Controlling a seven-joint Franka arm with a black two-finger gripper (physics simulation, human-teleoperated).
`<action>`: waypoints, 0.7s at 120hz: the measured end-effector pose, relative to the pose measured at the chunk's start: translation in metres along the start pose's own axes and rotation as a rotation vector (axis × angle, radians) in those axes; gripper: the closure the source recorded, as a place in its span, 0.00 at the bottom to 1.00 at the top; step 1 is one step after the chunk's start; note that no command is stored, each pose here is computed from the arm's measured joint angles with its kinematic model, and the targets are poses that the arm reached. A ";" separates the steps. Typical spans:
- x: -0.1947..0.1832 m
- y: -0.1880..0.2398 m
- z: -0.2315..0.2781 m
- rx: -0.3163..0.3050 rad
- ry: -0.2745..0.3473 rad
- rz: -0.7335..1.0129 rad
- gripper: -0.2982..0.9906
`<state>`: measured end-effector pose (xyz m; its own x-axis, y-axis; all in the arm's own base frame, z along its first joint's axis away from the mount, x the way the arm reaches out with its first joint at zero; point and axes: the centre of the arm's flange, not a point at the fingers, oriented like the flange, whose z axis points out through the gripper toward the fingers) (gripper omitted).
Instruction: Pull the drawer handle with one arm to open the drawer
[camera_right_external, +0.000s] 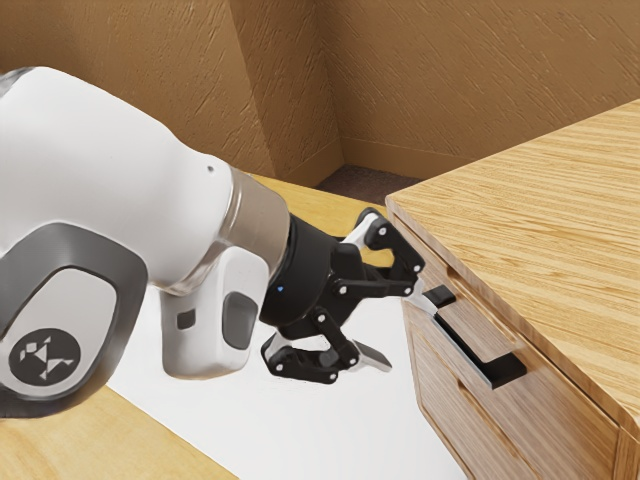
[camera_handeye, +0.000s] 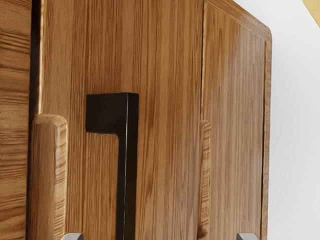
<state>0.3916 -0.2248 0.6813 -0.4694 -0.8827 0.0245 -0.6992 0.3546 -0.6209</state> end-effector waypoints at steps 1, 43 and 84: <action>0.000 0.000 0.001 0.000 0.001 -0.001 0.48; -0.005 -0.003 0.032 -0.014 0.027 -0.008 0.49; -0.008 -0.003 0.051 -0.030 0.038 -0.015 0.53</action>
<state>0.4251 -0.2345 0.6431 -0.4782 -0.8759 0.0637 -0.7220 0.3507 -0.5965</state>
